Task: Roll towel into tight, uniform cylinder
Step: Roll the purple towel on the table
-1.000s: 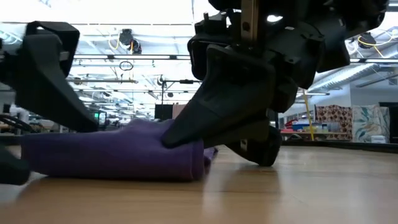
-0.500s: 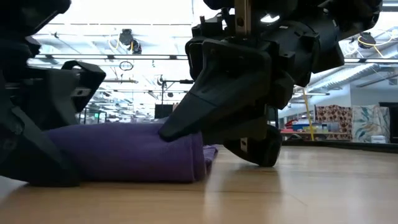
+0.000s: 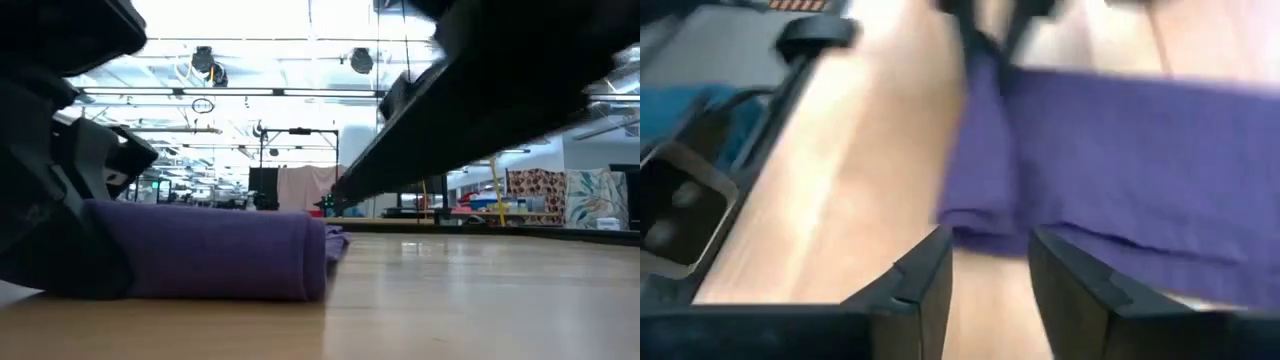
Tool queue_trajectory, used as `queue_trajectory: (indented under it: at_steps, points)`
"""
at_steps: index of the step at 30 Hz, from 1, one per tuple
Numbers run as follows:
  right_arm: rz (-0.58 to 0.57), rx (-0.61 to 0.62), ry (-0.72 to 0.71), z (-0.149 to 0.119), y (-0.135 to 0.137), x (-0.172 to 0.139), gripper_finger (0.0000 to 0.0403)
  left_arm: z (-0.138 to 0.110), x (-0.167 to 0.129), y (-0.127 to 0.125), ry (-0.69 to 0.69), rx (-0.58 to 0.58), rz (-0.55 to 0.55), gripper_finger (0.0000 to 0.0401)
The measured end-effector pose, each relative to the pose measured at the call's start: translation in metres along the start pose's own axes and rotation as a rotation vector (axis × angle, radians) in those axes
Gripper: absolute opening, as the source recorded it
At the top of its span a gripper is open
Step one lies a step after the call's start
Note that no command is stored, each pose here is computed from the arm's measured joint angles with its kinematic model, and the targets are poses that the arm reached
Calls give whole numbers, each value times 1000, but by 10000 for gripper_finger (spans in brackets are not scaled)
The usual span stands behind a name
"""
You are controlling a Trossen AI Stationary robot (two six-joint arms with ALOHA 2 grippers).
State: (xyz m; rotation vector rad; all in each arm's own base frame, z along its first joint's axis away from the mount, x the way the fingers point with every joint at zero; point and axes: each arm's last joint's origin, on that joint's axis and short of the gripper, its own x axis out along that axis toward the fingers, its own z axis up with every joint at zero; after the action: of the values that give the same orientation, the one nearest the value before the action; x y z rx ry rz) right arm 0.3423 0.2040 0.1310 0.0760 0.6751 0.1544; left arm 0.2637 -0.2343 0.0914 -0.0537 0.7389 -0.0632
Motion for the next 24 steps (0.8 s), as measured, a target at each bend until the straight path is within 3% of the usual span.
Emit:
queue_trajectory:
  at_steps: [2,7,12,17,24]
  points:
    - [-50,-83,-88,-5,18,-1,137,4,-1,2,21,-45,-42,14]
    - [-148,-137,-222,-18,37,8,195,14,3,11,85,-166,-139,14]
    - [-112,-189,-266,-32,43,23,244,21,8,22,135,-297,-188,13]
    - [-109,-195,-253,-42,42,32,236,23,10,25,145,-356,-186,13]
    - [-107,-159,-229,-46,37,37,179,25,11,28,144,-439,-175,13]
